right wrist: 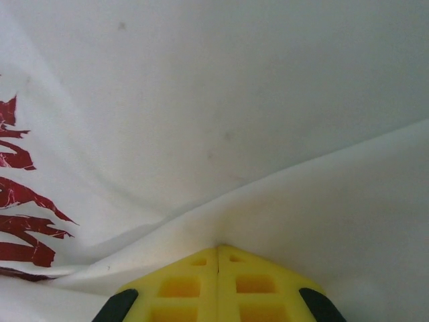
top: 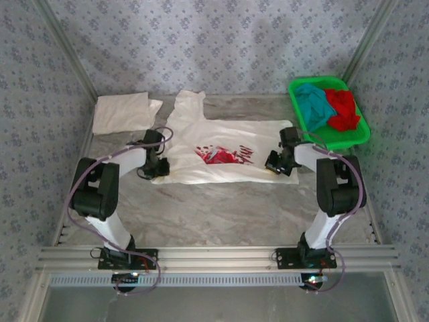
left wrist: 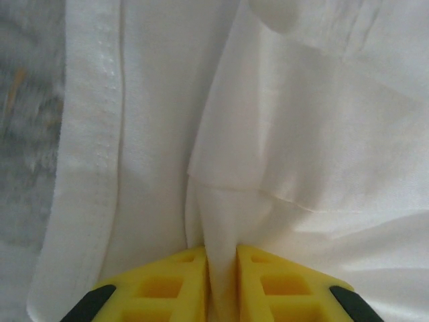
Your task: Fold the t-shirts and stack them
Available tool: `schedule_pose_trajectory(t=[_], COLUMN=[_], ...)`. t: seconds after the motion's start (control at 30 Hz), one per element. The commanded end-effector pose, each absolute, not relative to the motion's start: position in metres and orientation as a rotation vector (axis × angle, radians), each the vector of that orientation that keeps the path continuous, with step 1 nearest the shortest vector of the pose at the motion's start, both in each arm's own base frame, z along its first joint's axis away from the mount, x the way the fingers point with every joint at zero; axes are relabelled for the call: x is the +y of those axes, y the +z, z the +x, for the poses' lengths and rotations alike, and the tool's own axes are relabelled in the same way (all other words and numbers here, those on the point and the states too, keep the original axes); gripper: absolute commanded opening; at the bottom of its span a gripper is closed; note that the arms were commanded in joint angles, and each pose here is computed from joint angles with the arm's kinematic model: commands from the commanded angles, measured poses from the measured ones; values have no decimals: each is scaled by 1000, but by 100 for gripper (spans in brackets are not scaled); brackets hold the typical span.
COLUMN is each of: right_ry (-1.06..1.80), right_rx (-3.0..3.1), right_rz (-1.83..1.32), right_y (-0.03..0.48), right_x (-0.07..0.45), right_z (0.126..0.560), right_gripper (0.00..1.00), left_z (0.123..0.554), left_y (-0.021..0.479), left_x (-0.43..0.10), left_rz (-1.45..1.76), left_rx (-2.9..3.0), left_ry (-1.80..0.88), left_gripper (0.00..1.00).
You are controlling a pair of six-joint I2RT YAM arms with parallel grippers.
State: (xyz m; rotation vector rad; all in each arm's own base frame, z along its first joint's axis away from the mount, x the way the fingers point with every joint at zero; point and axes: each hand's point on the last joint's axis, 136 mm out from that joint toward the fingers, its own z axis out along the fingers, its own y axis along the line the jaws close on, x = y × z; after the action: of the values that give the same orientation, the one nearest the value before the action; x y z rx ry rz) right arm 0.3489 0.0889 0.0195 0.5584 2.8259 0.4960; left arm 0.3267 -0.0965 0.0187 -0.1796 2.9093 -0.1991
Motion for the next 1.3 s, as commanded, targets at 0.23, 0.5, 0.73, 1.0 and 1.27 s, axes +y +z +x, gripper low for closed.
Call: schedule_pose_trajectory(t=[0.23, 0.5, 0.73, 1.0, 1.27], right_ry=[510, 446, 521, 622, 642], right_rx=[2846, 2720, 2776, 2806, 2805], right_rz=[652, 523, 706, 786, 820], right_y=[26, 113, 92, 63, 47], right_x=[91, 76, 58, 66, 72], right_z=[316, 349, 310, 289, 307], right_gripper=[0, 30, 31, 42, 42], left_z=[243, 312, 323, 317, 326], left_y=[37, 103, 119, 81, 66], left_x=[-51, -66, -112, -147, -142], left_rz=[-357, -253, -34, 67, 86], left_rx=[3016, 2797, 2741, 2784, 2772], left_ry=[35, -5, -45, -94, -26], left_gripper=[20, 28, 31, 31, 30])
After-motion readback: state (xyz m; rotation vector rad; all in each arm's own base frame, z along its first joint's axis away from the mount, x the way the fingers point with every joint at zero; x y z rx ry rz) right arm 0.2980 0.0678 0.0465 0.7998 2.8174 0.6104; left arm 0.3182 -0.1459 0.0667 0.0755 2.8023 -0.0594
